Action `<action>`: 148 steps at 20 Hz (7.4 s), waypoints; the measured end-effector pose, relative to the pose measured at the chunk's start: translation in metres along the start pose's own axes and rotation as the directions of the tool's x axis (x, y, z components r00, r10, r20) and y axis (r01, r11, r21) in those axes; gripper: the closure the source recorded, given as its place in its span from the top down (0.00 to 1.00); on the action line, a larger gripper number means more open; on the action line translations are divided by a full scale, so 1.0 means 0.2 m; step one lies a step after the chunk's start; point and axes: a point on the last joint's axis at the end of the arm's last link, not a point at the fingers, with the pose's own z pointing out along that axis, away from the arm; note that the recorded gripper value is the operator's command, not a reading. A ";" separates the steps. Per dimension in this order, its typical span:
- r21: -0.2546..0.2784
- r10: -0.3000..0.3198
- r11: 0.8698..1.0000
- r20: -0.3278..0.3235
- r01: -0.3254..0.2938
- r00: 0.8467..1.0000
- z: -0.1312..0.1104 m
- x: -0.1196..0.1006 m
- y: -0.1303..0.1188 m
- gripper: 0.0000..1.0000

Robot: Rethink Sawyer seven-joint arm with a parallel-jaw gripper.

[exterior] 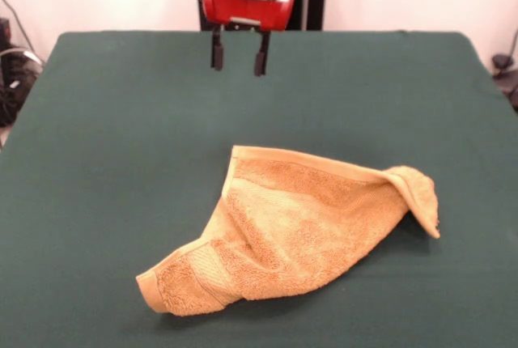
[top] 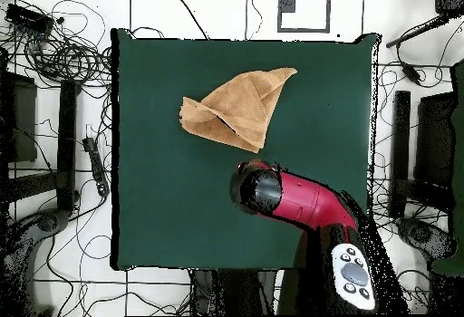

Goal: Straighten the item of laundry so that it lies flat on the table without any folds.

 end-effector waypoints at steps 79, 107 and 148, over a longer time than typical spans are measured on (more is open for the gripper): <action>0.039 -0.266 0.963 -0.036 0.267 0.963 0.53 0.27 0.07 1.00; -0.009 -0.260 0.963 -0.305 0.270 0.916 0.58 0.07 0.08 1.00; 0.048 -0.274 0.960 -0.057 0.277 0.960 0.16 -0.53 0.12 1.00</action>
